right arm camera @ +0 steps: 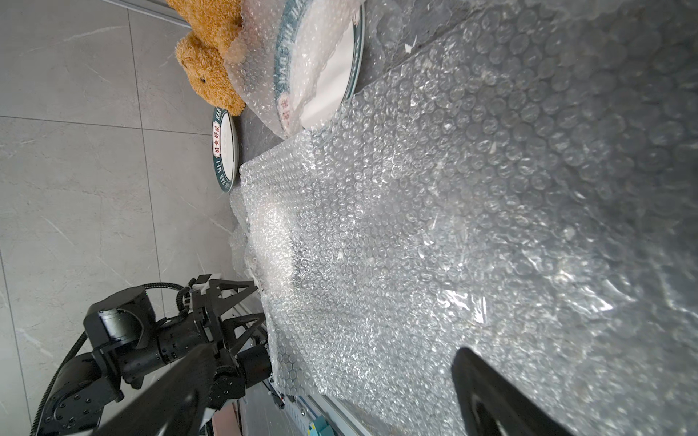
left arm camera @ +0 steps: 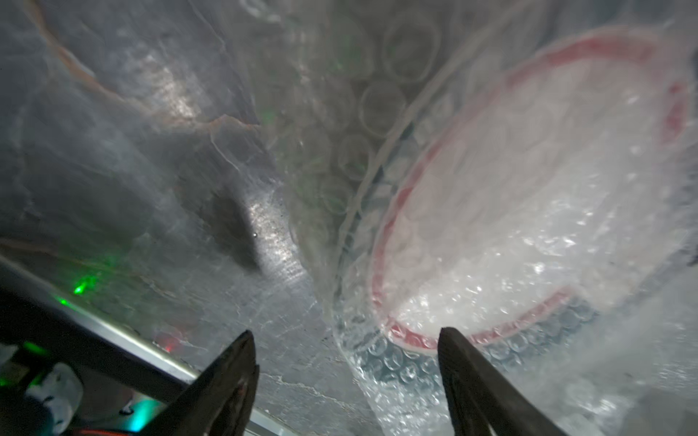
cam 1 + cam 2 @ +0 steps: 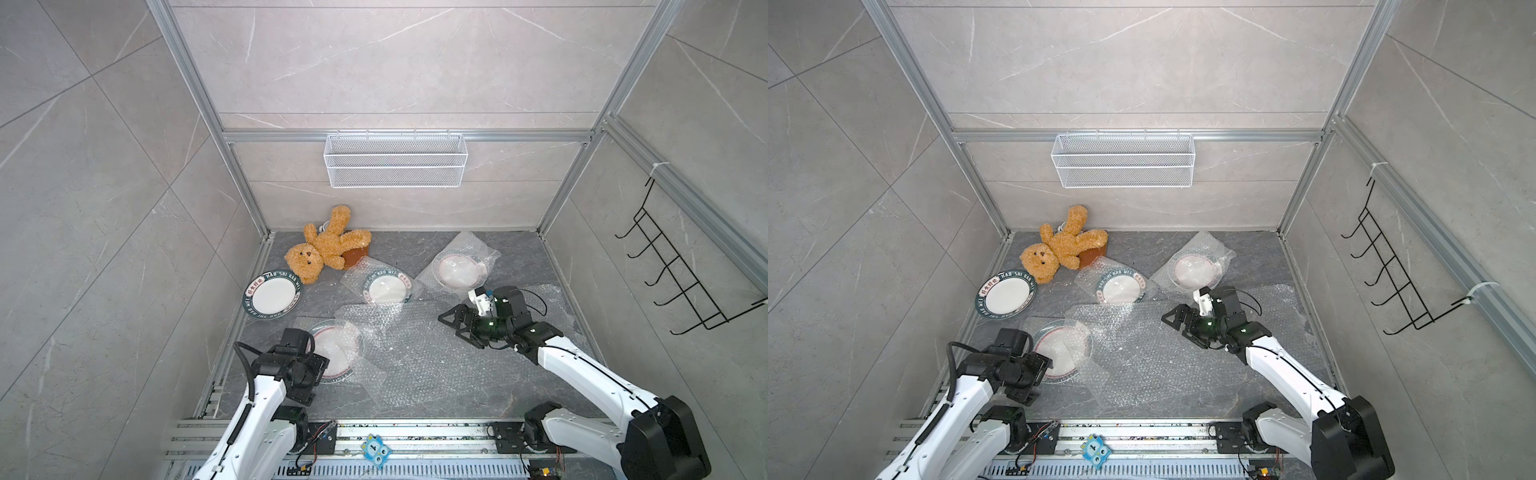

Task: Unpack dinner plates from bubble wrap
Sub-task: Pick up the bubble wrap from the center of the board.

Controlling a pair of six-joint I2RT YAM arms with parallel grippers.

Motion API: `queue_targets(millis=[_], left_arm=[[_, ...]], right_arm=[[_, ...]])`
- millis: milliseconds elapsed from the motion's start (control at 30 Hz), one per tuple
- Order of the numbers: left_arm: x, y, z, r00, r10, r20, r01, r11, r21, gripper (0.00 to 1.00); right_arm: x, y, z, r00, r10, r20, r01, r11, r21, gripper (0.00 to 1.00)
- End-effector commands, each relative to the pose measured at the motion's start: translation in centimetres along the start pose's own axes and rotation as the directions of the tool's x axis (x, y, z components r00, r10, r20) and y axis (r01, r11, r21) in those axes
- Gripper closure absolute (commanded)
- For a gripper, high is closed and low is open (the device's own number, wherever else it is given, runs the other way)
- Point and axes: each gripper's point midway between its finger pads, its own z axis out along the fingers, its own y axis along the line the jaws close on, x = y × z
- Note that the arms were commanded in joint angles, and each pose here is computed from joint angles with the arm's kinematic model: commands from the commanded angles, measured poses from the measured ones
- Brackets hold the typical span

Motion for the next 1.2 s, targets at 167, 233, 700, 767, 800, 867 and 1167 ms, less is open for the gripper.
queue_targets(millis=[167,233,700,767,800,867,1167], left_arm=[[-0.8,-1.0,1.8,0.996,-0.064,0.056,0.063,0.998,0.026,0.53],[-1.1,-1.0,2.1,0.995,-0.064,0.070,0.063,0.998,0.023,0.60],[-4.4,0.3,1.0,0.964,-0.036,0.264,0.059,0.995,-0.078,1.00],[-5.0,0.4,-0.2,0.951,-0.028,0.307,0.058,0.994,-0.089,1.00],[-5.4,0.2,-0.9,0.944,-0.021,0.328,0.051,0.995,-0.084,1.00],[-5.8,0.0,-1.9,0.933,-0.015,0.359,0.044,0.996,-0.072,1.00],[-8.7,-0.9,-7.1,0.904,-0.060,0.424,0.053,0.998,0.027,1.00]], right_arm=[[0.3,0.2,0.2,1.000,-0.006,0.008,0.006,1.000,0.004,0.00],[0.4,0.3,0.3,1.000,-0.007,0.005,0.007,1.000,0.001,0.00],[0.8,0.3,-0.2,1.000,-0.024,0.008,0.023,1.000,0.016,0.00],[0.7,0.3,-0.4,1.000,-0.029,0.011,0.029,0.999,0.027,0.00],[0.6,0.3,-0.4,0.999,-0.033,0.012,0.033,0.999,0.031,0.00],[0.6,0.4,-0.5,0.999,-0.039,0.013,0.038,0.999,0.036,0.00],[0.3,0.7,-0.6,0.999,-0.046,0.015,0.045,0.998,0.042,0.00]])
